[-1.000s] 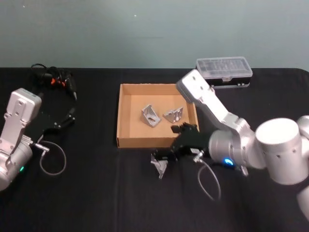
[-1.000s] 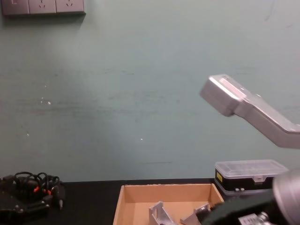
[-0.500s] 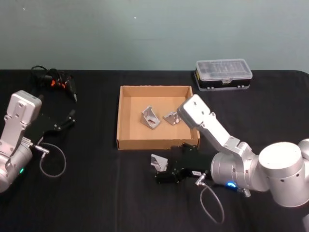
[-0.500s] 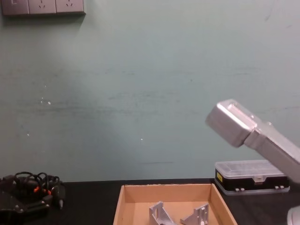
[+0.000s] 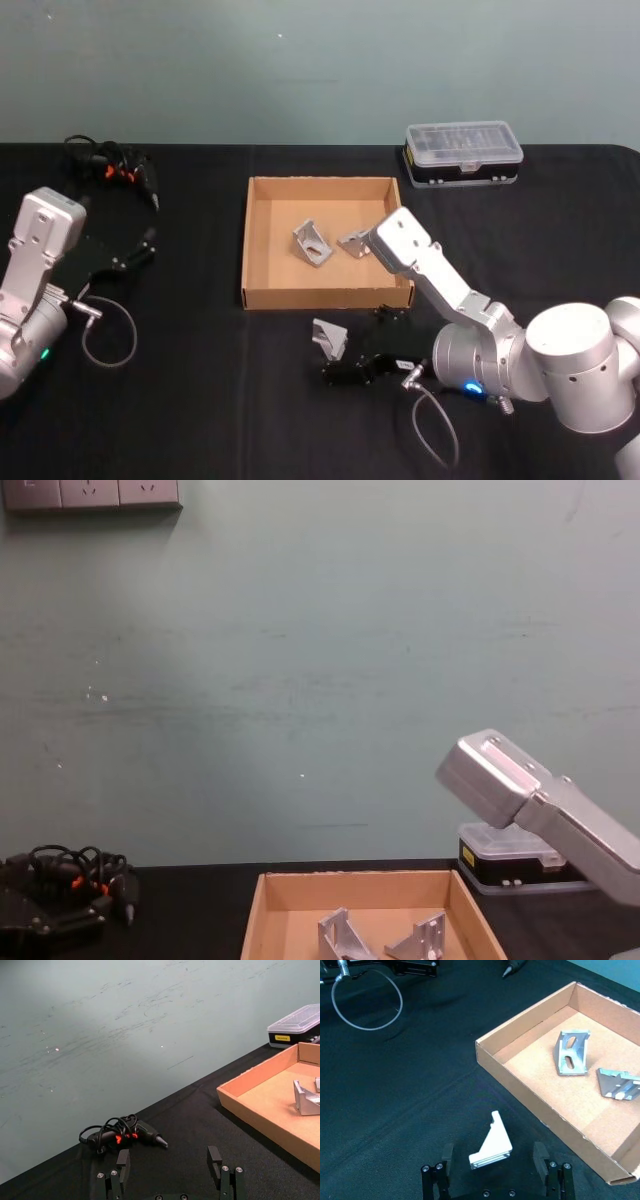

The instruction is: Use one hand to pick up the angle iron from the table and place it into the box.

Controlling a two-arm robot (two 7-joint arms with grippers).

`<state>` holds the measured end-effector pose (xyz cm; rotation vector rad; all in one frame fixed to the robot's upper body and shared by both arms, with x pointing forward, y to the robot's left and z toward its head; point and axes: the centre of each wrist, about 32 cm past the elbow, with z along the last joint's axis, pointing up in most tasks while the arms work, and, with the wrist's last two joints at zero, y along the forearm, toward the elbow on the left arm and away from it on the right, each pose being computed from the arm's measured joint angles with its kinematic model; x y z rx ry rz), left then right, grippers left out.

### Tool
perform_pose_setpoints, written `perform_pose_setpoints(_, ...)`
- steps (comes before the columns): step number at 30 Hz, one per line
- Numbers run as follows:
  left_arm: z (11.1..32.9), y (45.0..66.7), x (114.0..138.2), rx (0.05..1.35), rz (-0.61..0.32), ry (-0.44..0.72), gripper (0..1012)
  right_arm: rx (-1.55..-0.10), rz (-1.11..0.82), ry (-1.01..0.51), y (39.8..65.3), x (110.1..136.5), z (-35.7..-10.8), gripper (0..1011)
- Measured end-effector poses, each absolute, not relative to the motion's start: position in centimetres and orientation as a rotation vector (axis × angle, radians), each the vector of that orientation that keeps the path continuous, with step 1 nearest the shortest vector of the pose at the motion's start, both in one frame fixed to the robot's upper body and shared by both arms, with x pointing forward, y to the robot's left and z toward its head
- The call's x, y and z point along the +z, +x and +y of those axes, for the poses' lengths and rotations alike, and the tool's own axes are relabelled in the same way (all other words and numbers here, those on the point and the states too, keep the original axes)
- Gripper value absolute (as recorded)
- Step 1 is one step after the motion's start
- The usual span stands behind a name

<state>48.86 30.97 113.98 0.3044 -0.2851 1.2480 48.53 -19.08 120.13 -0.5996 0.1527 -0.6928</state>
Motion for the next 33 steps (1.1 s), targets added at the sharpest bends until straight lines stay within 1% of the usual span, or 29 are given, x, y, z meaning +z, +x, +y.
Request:
perform_pose_setpoints(11, 30.97, 48.86, 113.98, 1.248, -0.285, 0.304, 1011, -0.680, 0.163, -0.597, 48.74, 119.54, -18.51, 1003)
perform_pose_setpoints(21, 30.97, 48.86, 113.98, 1.248, -0.285, 0.304, 1011, -0.681, 0.162, -0.597, 48.74, 119.55, -18.54, 995)
perform_pose_setpoints(23, 30.97, 48.86, 113.98, 1.248, -0.285, 0.304, 1011, -0.681, 0.162, -0.597, 48.74, 119.55, -18.54, 973)
perform_pose_setpoints(24, 30.97, 48.86, 113.98, 1.248, -0.285, 0.304, 1011, -0.681, 0.162, -0.597, 48.73, 119.55, -18.55, 935)
perform_pose_setpoints(25, 30.97, 48.86, 113.98, 1.248, -0.285, 0.304, 1011, -0.681, 0.162, -0.597, 48.73, 119.56, -18.55, 927)
perform_pose_setpoints(27, 30.97, 48.86, 113.98, 1.248, -0.285, 0.304, 1011, -0.681, 0.162, -0.597, 48.73, 119.56, -18.56, 862)
perform_pose_setpoints(29, 30.97, 48.86, 113.98, 1.248, -0.285, 0.304, 1011, -0.682, 0.162, -0.597, 48.74, 119.57, -18.57, 824)
perform_pose_setpoints(30, 30.97, 48.86, 113.98, 1.248, -0.285, 0.304, 1011, -0.682, 0.162, -0.597, 48.74, 119.57, -18.57, 771)
perform_pose_setpoints(33, 30.97, 48.86, 113.98, 1.248, -0.285, 0.304, 1011, -0.682, 0.162, -0.597, 48.74, 119.58, -18.57, 715)
